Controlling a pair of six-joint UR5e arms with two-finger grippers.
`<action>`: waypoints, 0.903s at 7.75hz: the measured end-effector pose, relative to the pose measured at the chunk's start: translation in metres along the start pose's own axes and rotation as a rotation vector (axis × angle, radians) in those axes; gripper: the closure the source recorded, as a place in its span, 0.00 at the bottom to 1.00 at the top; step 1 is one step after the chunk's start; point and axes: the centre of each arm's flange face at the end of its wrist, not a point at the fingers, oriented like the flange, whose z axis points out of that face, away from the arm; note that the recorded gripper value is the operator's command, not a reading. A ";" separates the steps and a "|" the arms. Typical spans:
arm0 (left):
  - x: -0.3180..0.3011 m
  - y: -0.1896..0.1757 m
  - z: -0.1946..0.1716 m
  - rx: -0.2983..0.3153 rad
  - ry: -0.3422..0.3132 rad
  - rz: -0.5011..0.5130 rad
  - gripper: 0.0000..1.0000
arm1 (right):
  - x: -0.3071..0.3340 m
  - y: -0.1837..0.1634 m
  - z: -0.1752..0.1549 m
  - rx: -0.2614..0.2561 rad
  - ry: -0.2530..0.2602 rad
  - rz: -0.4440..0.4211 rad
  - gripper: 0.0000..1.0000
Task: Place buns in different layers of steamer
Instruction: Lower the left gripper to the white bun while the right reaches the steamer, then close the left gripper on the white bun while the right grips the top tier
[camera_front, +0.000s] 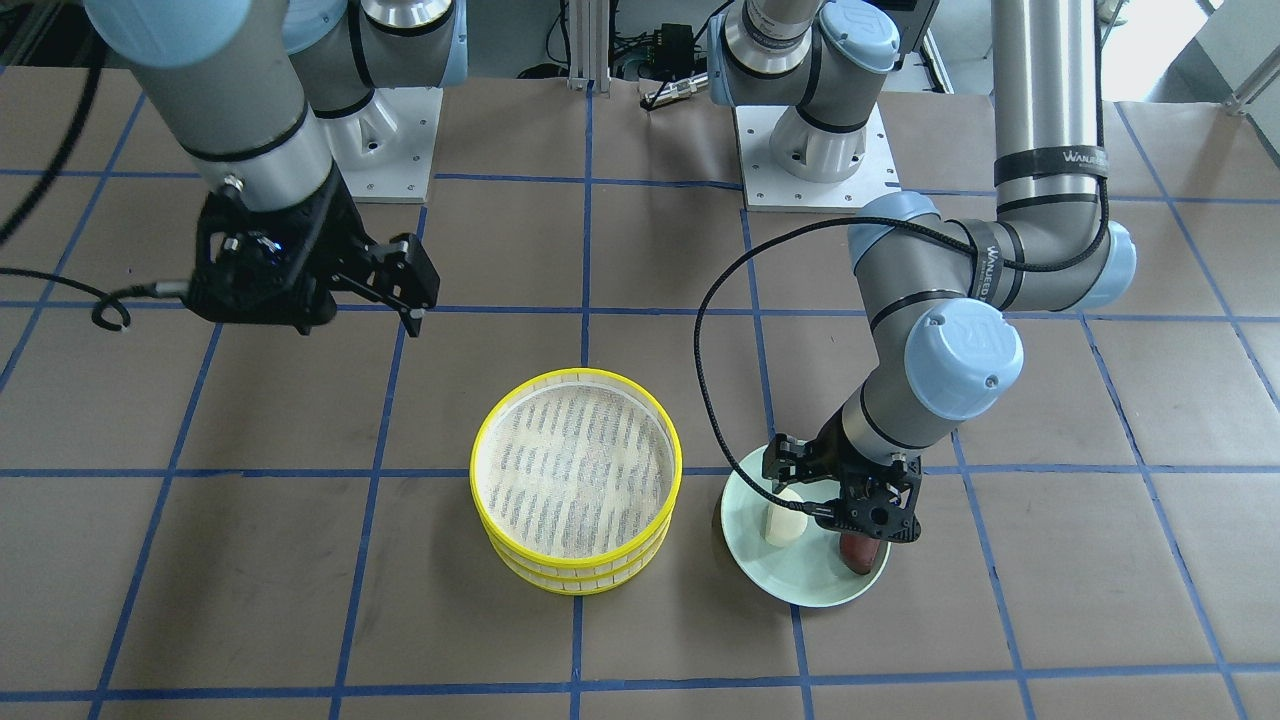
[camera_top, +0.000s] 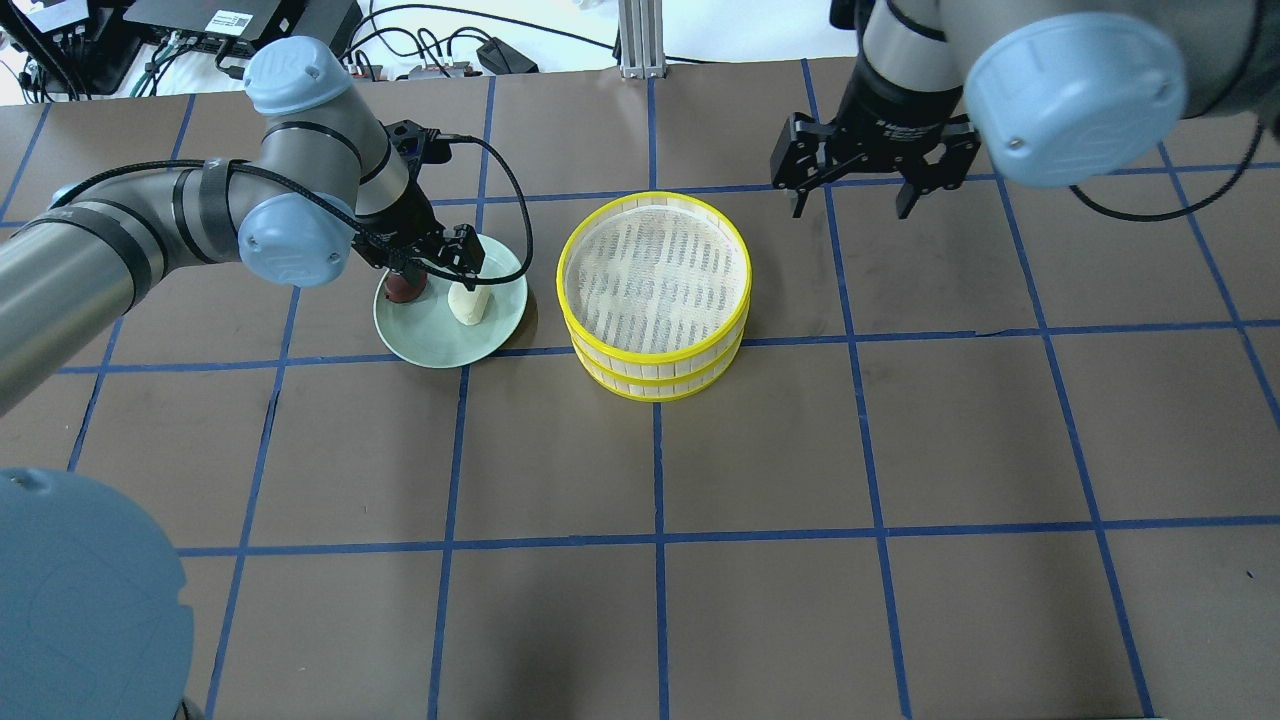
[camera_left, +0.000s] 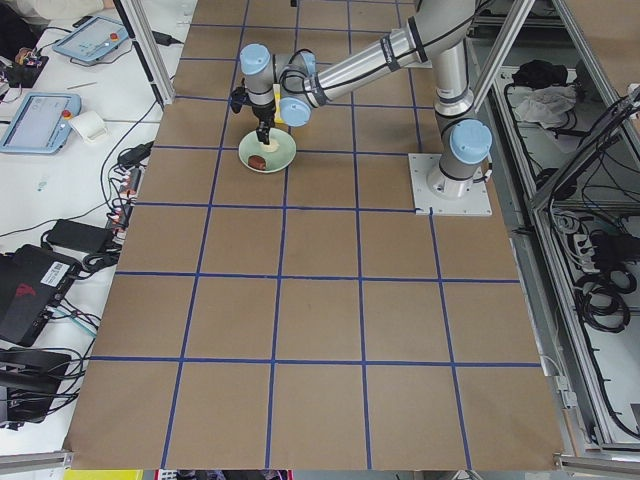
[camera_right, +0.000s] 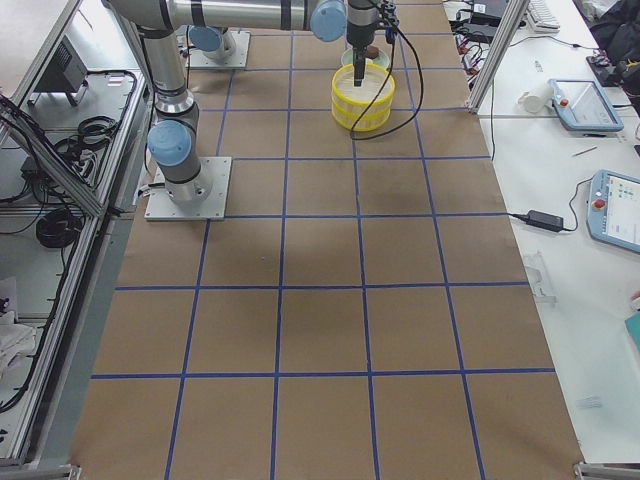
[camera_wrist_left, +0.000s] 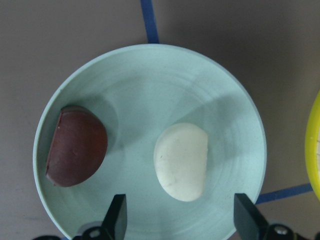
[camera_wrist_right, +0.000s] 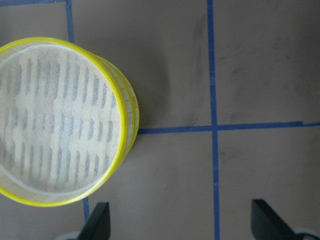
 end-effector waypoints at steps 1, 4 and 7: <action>-0.001 -0.002 0.010 -0.005 0.000 0.002 0.22 | -0.023 -0.011 0.031 0.008 0.001 0.005 0.00; -0.004 -0.012 0.036 0.005 -0.002 0.003 0.22 | -0.051 -0.030 0.105 -0.006 0.002 0.016 0.00; -0.007 -0.017 0.053 0.006 -0.001 0.002 0.78 | -0.055 -0.038 0.154 -0.022 -0.001 0.026 0.00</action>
